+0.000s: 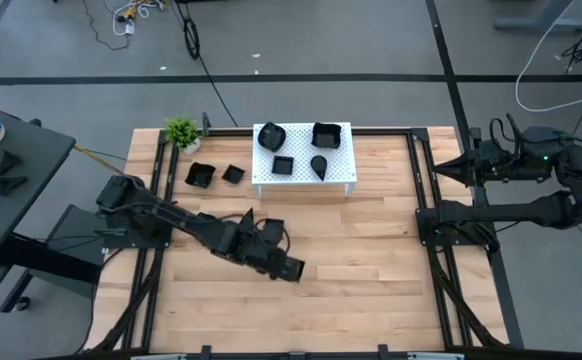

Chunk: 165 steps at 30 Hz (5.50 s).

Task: Pick & Place Mini shaped plates
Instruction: Stack the square plate on top of the square plate on the shelf

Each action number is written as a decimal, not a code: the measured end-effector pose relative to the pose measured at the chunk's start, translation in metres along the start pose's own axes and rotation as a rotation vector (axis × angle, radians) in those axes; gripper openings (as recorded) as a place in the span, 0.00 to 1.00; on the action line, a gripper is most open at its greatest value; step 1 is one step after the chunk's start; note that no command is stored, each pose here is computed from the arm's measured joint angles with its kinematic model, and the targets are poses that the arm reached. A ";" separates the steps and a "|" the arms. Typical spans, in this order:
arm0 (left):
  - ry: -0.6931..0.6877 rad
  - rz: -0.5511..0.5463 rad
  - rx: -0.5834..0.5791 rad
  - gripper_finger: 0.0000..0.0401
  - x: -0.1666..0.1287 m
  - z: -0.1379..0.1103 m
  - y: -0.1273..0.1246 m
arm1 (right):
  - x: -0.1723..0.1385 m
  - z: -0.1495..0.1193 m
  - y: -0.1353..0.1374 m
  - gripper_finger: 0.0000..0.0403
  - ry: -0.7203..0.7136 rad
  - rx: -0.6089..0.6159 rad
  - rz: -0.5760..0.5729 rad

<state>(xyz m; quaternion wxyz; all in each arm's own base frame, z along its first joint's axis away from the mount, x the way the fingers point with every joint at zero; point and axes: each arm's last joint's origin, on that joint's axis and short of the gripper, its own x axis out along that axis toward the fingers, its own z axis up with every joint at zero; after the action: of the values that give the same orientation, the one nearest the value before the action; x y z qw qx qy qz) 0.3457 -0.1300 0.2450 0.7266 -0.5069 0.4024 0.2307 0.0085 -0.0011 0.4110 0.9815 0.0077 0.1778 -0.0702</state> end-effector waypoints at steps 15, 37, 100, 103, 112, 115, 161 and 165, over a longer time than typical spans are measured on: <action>-0.083 -0.095 0.055 0.01 -0.052 0.050 0.002 | 0.000 0.000 0.000 0.05 0.001 0.000 0.000; -0.223 -0.109 -0.147 0.01 -0.086 0.178 0.051 | 0.000 0.000 0.000 0.05 0.001 0.000 0.000; -0.143 -0.254 -0.189 0.01 -0.092 0.252 0.135 | 0.000 0.000 0.000 0.05 0.000 0.000 0.000; -0.139 -0.253 -0.191 0.02 -0.091 0.255 0.139 | 0.000 0.000 0.000 0.05 0.001 0.000 0.000; -0.110 -0.252 -0.184 0.02 -0.083 0.258 0.142 | 0.000 0.000 0.000 0.05 0.001 0.000 0.000; -0.097 -0.243 -0.194 0.02 -0.079 0.257 0.147 | 0.000 0.000 0.000 0.05 0.001 0.000 0.000; -0.078 -0.285 -0.183 0.03 -0.064 0.263 0.150 | 0.000 0.000 0.000 0.05 0.000 0.000 0.000; -0.083 -0.271 -0.189 0.03 -0.064 0.263 0.151 | 0.000 0.000 0.000 0.05 0.001 0.000 0.000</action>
<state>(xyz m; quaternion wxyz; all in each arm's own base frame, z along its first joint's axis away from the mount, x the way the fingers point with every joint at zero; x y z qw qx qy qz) 0.2892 0.1743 0.2567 0.7161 -0.6125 0.2765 0.1884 0.0086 -0.0011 0.4110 0.9815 0.0077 0.1781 -0.0701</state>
